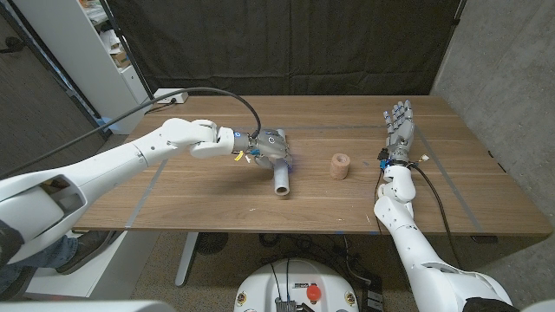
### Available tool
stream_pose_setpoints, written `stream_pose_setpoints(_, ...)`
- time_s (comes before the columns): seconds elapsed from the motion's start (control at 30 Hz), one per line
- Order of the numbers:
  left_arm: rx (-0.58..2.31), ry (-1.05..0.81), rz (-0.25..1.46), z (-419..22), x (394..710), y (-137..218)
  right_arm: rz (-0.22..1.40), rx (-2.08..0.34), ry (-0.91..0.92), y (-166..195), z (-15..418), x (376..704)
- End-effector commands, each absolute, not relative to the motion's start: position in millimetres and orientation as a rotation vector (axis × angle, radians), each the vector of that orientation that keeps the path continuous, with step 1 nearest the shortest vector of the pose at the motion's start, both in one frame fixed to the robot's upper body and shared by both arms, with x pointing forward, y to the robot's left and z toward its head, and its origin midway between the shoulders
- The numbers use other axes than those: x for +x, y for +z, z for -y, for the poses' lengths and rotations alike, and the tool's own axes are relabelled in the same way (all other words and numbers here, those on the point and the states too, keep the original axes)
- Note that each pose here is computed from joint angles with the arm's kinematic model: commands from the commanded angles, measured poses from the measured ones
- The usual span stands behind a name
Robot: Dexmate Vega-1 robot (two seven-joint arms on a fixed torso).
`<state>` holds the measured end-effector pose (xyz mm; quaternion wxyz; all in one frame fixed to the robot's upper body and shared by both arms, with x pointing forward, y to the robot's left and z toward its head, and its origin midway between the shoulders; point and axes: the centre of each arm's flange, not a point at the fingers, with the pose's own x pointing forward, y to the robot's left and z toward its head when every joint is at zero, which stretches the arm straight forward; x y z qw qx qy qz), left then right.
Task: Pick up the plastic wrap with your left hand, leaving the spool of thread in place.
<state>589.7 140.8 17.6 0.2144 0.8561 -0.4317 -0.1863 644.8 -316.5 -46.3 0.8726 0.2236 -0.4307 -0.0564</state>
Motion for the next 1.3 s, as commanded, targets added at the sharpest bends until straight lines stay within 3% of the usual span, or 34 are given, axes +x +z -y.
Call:
stream_pose_setpoints(0.03, 2.39, -0.471, 1.196, -142.4, 587.4, 25.0, 0.905, 0.472, -0.114, -44.4, 314.6, 645.1)
stream_pose_setpoints(1.3, 2.425, -0.368, 1.233, -143.2, 578.8, 44.5, 0.909, 0.498, -0.127, -52.5, 312.6, 644.4)
